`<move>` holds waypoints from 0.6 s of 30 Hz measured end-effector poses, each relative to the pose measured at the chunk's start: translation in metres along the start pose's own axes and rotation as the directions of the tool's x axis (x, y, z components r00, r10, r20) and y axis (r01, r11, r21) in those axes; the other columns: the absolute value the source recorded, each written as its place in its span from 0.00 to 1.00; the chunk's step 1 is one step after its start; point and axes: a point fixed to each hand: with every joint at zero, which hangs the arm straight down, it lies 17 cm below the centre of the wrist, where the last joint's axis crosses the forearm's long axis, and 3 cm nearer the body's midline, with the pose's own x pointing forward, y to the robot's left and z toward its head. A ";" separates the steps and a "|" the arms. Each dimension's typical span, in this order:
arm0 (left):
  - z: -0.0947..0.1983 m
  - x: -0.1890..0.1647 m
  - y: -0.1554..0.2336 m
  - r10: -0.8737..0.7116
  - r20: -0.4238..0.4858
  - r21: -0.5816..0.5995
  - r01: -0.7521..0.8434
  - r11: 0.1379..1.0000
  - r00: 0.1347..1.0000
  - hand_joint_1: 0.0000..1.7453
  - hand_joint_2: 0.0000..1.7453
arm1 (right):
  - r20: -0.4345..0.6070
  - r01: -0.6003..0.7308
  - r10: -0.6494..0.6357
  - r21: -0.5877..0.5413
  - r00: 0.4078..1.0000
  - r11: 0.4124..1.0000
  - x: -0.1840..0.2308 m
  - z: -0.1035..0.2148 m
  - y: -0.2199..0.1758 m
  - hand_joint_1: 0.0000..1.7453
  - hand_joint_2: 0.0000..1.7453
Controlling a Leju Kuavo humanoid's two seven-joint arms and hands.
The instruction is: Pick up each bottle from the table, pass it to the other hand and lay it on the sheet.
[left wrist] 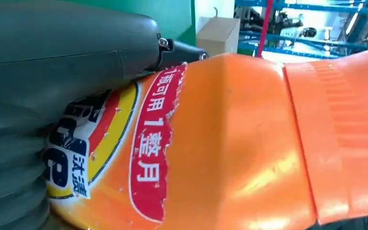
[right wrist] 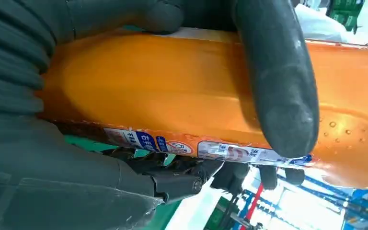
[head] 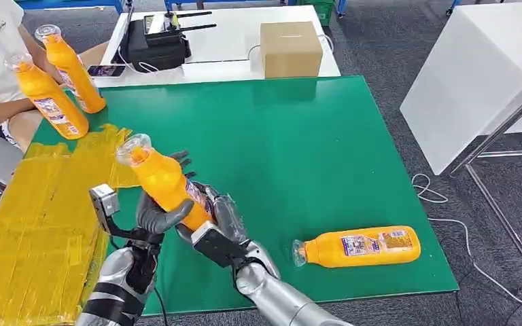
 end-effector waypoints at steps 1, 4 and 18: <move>0.000 0.001 0.001 0.002 0.003 0.004 -0.002 1.000 1.000 1.00 1.00 | 0.000 -0.003 0.003 0.003 1.000 1.000 0.000 0.000 0.000 1.00 1.00; 0.001 0.003 0.003 0.006 0.009 0.015 -0.007 1.000 1.000 1.00 1.00 | 0.000 -0.010 0.010 0.012 1.000 1.000 -0.001 0.000 0.002 1.00 1.00; 0.001 0.004 0.007 0.015 0.013 0.033 -0.015 0.999 1.000 1.00 1.00 | -0.002 -0.019 0.019 0.023 1.000 1.000 -0.002 0.001 0.005 1.00 1.00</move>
